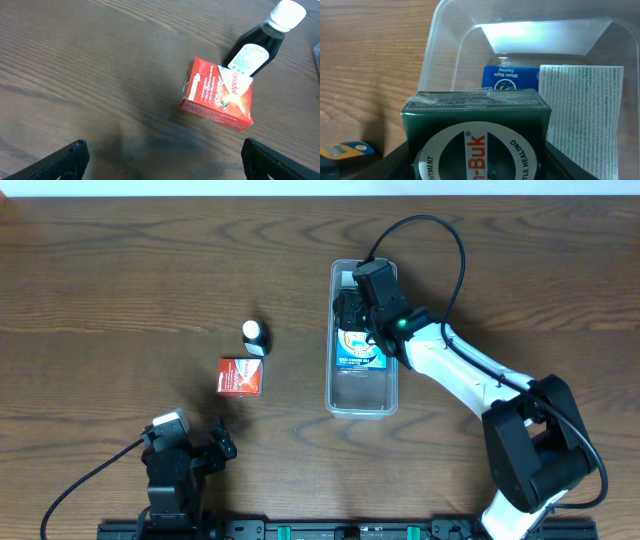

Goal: Pack container
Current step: 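Lower the green Zam-Buk box into the container with the right gripper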

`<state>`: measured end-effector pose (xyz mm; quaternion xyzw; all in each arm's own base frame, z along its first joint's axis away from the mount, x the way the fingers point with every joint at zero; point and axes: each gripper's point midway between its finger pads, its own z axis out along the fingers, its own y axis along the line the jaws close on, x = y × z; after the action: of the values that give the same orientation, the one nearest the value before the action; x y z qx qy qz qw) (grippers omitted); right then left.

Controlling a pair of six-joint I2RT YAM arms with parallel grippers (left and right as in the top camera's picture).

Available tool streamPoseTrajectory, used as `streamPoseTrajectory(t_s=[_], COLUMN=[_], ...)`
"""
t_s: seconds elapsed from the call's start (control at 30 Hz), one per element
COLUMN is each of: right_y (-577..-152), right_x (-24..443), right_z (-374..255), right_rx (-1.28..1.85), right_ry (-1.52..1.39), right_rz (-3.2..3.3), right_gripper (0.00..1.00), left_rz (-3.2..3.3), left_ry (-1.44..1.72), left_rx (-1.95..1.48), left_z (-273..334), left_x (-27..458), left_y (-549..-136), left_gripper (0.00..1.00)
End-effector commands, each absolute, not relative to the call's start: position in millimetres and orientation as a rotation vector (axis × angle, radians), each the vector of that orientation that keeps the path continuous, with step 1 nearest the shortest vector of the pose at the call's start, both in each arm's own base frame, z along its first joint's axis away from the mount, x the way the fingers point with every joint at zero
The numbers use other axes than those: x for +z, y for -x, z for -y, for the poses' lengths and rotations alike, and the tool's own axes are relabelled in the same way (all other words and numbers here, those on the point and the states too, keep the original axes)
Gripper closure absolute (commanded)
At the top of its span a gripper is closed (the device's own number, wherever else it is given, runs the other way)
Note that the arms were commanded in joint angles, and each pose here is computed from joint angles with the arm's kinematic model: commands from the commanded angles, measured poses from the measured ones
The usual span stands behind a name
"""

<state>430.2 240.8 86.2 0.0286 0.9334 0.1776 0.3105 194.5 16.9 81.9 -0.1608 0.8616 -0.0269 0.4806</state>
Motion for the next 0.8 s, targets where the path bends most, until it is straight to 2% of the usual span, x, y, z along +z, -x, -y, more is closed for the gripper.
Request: streamPoseTrajectory(t_s=[0.0, 0.07, 0.13, 0.27, 0.6, 0.7, 0.77], right_y=[-438, -440, -441, -441, -440, -439, -435], right_x=[87, 88, 88, 90, 96, 98, 100], right_z=[-232, -230, -227, -228, -232, -236, -240], right_rx=[0.453, 0.444, 0.434, 0.421, 0.450, 0.477, 0.513], right_ry=[-0.123, -0.131, -0.134, -0.066, -0.029, -0.018, -0.002], right_rz=[-2.446, -2.443, -2.439, -2.434, -2.423, -2.425, -2.432], right_gripper=[0.52, 0.41, 0.34, 0.32, 0.31, 0.36, 0.48], left_rz=[-2.109, -2.109, -2.109, -2.110, -2.109, -2.110, -2.109], left_ry=[0.393, 0.393, 0.393, 0.393, 0.393, 0.393, 0.393], left_rx=[-0.043, -0.043, -0.043, -0.043, -0.043, -0.043, -0.043], left_z=[-20, -20, -20, -20, -20, -20, -20], left_x=[77, 77, 77, 77, 77, 77, 77], left_y=[-194, -194, -194, -194, -194, -194, -194], left_gripper=[0.02, 0.02, 0.02, 0.02, 0.02, 0.02, 0.02])
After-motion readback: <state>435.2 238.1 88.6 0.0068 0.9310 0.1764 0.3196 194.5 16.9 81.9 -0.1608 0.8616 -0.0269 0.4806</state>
